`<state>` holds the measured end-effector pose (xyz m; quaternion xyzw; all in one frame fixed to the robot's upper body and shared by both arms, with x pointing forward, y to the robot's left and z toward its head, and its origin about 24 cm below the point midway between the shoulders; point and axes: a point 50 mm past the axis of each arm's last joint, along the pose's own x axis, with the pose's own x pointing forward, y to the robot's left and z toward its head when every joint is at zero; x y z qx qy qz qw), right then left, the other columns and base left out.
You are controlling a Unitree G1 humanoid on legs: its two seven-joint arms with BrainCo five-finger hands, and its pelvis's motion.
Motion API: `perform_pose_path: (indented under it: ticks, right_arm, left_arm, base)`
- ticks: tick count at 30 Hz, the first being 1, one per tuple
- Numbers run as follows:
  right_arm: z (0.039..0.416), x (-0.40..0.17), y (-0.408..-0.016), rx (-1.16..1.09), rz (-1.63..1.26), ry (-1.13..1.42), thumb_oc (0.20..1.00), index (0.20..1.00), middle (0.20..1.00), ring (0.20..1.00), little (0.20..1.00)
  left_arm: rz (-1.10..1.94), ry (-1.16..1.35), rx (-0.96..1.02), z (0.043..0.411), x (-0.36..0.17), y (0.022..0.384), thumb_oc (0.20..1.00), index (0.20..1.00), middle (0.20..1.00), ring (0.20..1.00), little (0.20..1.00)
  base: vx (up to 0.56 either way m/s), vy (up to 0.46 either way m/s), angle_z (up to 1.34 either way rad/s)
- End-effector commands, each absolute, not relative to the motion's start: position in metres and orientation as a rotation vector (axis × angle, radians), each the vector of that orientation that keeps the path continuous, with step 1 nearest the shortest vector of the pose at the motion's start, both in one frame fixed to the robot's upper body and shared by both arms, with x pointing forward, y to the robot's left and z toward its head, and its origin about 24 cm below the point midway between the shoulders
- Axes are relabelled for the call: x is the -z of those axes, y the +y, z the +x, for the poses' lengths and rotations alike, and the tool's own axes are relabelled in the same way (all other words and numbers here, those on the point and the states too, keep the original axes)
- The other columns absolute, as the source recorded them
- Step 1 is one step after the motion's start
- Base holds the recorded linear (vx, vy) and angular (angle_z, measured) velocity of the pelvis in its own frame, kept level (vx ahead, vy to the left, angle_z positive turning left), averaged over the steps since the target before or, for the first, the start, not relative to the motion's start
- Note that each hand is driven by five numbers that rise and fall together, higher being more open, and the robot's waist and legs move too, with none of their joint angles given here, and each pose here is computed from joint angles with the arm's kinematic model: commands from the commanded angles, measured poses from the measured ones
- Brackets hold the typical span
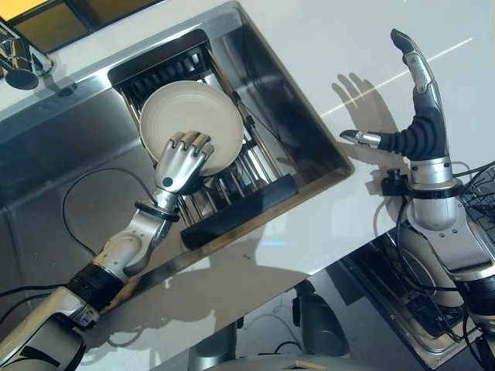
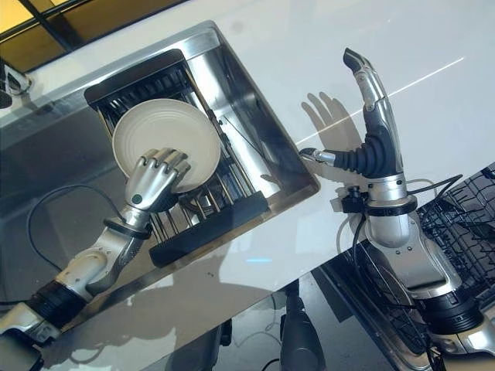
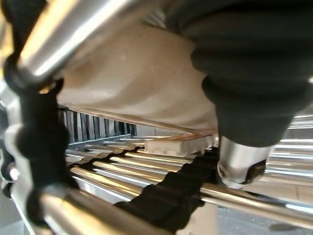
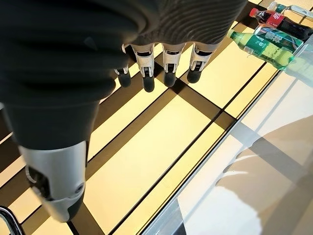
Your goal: Pick up plates and place into dishwasher.
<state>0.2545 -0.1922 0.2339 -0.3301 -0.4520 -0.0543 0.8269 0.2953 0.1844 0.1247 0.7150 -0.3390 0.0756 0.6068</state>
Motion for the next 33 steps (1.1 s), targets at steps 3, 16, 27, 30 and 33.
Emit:
perform_pose_path:
  ticks: [3,16,27,30,33]
  right_arm:
    - [0.244,-0.259,-0.189,0.136,-0.692,-1.101,1.000,1.000,1.000,1.000,1.000]
    - [0.235,-0.245,-0.206,0.168,-0.681,-1.032,1.000,1.000,1.000,1.000,1.000]
    - [0.219,-0.225,-0.227,0.205,-0.651,-0.937,1.000,1.000,1.000,1.000,1.000]
    - [0.217,-0.225,-0.229,0.199,-0.643,-0.931,1.000,1.000,1.000,1.000,1.000]
    - [0.216,-0.224,-0.230,0.193,-0.637,-0.923,1.000,1.000,1.000,1.000,1.000]
  left_arm:
    - [1.640,-0.514,-0.286,0.304,-0.104,0.228,0.200,0.200,0.200,0.200,0.200]
    - [1.511,-0.747,-0.474,0.280,-0.154,0.245,0.200,0.200,0.200,0.200,0.200]
    - [1.284,-0.968,-0.537,0.240,-0.199,0.247,0.200,0.200,0.200,0.200,0.200]
    - [1.284,-0.978,-0.528,0.236,-0.202,0.248,0.200,0.200,0.200,0.200,0.200]
    - [1.294,-0.969,-0.502,0.234,-0.203,0.247,0.200,0.200,0.200,0.200,0.200]
  base:
    - [0.02,-0.005,0.05]
    - [0.04,-0.039,0.09]
    - [0.08,-0.091,0.11]
    - [0.04,-0.058,0.06]
    - [0.06,-0.055,0.01]
